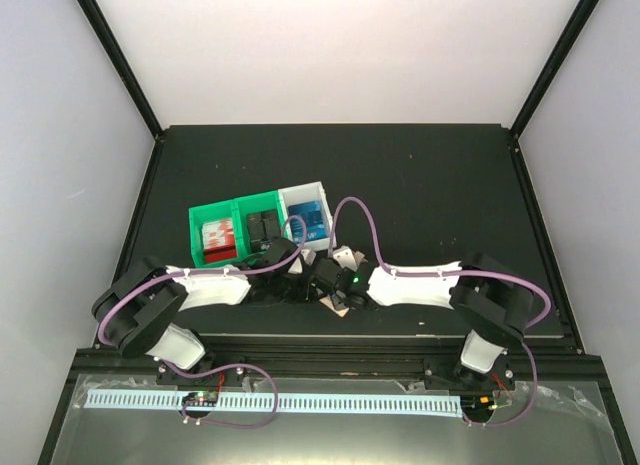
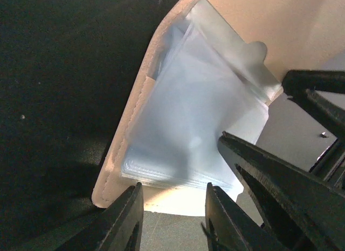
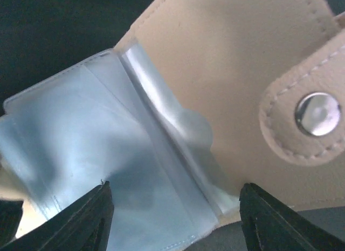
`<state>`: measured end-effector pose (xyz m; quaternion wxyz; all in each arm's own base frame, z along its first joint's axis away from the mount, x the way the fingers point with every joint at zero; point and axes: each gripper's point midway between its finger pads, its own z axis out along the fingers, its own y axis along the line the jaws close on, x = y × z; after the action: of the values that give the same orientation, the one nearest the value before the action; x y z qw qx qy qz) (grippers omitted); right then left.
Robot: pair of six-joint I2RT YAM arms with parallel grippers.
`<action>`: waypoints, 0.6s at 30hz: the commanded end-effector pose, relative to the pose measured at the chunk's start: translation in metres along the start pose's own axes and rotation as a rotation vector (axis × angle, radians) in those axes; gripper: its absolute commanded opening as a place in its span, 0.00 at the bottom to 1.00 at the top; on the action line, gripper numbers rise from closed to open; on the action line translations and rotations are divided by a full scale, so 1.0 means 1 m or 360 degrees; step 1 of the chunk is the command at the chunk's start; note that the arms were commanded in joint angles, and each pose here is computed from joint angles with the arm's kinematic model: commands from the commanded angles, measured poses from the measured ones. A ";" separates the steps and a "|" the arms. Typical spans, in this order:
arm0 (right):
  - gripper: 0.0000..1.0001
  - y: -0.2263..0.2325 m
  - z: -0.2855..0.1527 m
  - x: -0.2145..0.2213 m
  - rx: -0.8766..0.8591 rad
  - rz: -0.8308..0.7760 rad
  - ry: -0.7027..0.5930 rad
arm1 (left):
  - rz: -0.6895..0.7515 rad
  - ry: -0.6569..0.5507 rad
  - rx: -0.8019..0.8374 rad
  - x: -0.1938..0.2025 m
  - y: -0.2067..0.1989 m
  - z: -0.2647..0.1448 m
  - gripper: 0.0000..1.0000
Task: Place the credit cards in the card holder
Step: Open the card holder at the center of the board.
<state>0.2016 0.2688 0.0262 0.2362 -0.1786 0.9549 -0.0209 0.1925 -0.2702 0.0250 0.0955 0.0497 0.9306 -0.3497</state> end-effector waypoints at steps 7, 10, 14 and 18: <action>0.74 0.008 0.025 0.005 -0.0184 -0.0053 0.0105 | 0.0051 -0.0017 -0.0102 -0.005 0.004 -0.007 0.34; 0.75 0.012 0.031 0.015 -0.0268 -0.0065 0.0201 | 0.0113 -0.0073 -0.0072 -0.015 -0.011 -0.021 0.36; 0.75 0.008 0.034 0.024 -0.0335 -0.0068 0.0284 | 0.0236 -0.0212 -0.0141 -0.040 -0.031 -0.054 0.45; 0.75 0.001 0.035 0.024 -0.0337 -0.0090 0.0317 | 0.0388 -0.0369 -0.0263 -0.063 -0.043 -0.097 0.54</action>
<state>0.2202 0.2787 0.0161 0.1897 -0.1936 0.9603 0.0662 0.2124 -0.2556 0.0886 0.1737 0.0842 0.9324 -0.3055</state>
